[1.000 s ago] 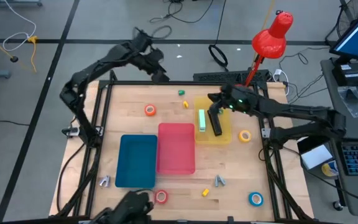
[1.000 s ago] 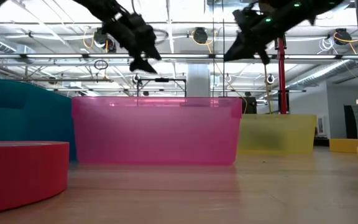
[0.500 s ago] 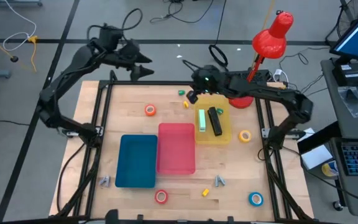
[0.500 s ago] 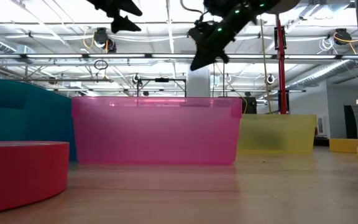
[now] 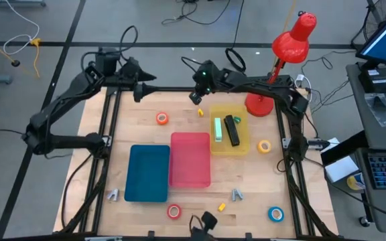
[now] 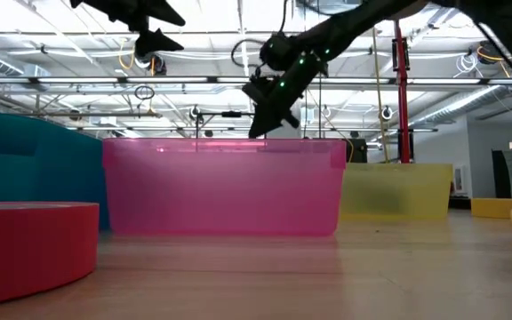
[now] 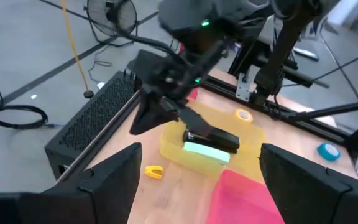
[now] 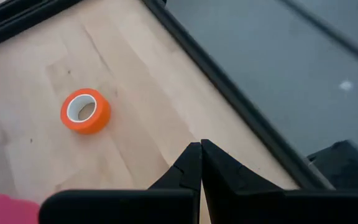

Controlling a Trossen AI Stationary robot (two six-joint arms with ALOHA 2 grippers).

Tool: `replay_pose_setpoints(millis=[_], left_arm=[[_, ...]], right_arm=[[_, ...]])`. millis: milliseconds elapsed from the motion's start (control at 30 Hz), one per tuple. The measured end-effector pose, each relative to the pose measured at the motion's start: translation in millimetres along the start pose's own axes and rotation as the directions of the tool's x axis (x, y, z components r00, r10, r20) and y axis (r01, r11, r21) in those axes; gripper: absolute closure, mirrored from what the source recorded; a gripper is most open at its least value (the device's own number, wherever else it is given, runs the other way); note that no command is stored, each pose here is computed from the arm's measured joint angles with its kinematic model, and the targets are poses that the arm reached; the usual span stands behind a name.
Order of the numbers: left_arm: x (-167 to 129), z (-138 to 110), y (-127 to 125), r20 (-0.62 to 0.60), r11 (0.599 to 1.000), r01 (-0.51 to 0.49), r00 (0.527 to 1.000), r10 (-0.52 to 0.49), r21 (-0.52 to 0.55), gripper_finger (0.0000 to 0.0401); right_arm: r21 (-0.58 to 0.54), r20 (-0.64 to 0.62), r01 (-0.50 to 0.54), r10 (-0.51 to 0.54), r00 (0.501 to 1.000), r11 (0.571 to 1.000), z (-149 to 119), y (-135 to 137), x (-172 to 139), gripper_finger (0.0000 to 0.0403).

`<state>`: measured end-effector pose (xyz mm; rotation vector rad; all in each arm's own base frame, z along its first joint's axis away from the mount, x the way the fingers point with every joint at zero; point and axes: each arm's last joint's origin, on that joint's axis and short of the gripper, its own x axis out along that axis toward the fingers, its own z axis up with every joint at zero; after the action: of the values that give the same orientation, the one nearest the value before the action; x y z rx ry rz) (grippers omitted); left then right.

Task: Pick and place Stapler, Stapler remover, tape
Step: Put the top yellow stapler into the yellow bin

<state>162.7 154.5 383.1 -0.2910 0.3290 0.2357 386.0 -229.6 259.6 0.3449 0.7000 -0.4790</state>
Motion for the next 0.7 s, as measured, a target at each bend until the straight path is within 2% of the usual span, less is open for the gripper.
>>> replay_pose_setpoints(millis=[300, 533, 700], left_arm=[[0, -7, 0, -0.008, 1.000, 0.000, 1.000, -0.001, -0.027, 0.0077], [0, -7, 0, -0.008, 1.000, 0.001, 1.000, -0.001, -0.023, 0.0077], [0, -7, 0, -0.008, 1.000, 0.001, 1.000, -0.001, -0.012, 0.0077]], right_arm=[[0.173, -0.097, -0.073, 0.091, 0.991, 0.982, -1, -16, 38, 0.0403], [0.273, -0.181, -0.032, 0.084, 0.980, 0.961, -13, -24, 48, 0.0403], [0.350, -0.183, -0.012, 0.081, 0.980, 0.937, -13, -26, 47, 0.0403]])
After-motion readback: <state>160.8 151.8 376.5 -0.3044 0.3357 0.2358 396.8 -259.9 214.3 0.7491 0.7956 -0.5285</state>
